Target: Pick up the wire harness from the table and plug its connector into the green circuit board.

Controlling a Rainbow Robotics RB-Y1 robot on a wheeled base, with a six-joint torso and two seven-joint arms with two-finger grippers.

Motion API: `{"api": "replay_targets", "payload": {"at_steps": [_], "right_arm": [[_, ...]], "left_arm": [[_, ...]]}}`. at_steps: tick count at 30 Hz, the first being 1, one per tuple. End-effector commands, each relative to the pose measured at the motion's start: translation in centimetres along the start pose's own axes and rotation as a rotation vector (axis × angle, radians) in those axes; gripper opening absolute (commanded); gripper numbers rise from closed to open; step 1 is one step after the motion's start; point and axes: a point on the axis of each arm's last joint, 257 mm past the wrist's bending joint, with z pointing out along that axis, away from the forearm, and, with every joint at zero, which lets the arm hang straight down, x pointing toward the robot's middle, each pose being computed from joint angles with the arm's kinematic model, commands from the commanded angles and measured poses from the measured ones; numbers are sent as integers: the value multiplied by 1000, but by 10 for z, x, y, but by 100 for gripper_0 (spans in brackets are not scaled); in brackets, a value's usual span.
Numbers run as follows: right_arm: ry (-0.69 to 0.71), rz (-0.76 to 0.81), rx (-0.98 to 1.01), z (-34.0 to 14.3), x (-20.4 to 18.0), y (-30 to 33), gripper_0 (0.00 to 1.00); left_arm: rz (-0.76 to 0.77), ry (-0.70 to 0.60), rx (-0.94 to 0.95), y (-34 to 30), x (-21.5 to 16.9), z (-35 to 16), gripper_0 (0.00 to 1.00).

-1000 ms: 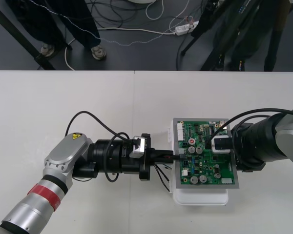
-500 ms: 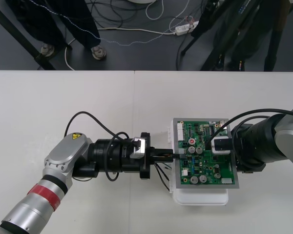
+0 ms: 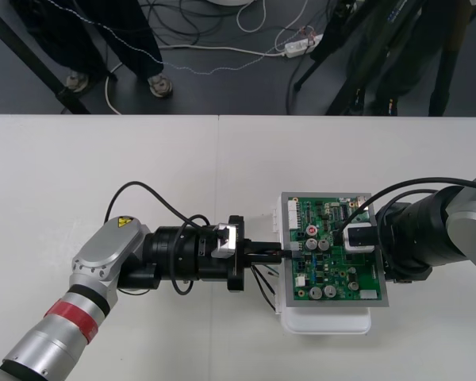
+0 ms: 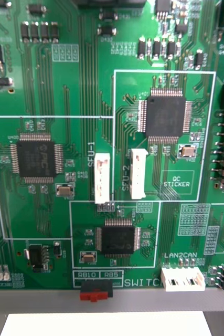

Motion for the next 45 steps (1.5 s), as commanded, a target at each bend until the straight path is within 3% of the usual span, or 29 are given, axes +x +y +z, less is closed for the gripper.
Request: {"api": "replay_targets", "payload": {"at_steps": [1,45], "right_arm": [[-38,0,3,-5,-17,5,100],[-36,-1,1,-5,-17,5,100]], "left_arm": [[119,-20,25,7,-15,24,0],[190,-76,65,-6,-36,44,0]]}}
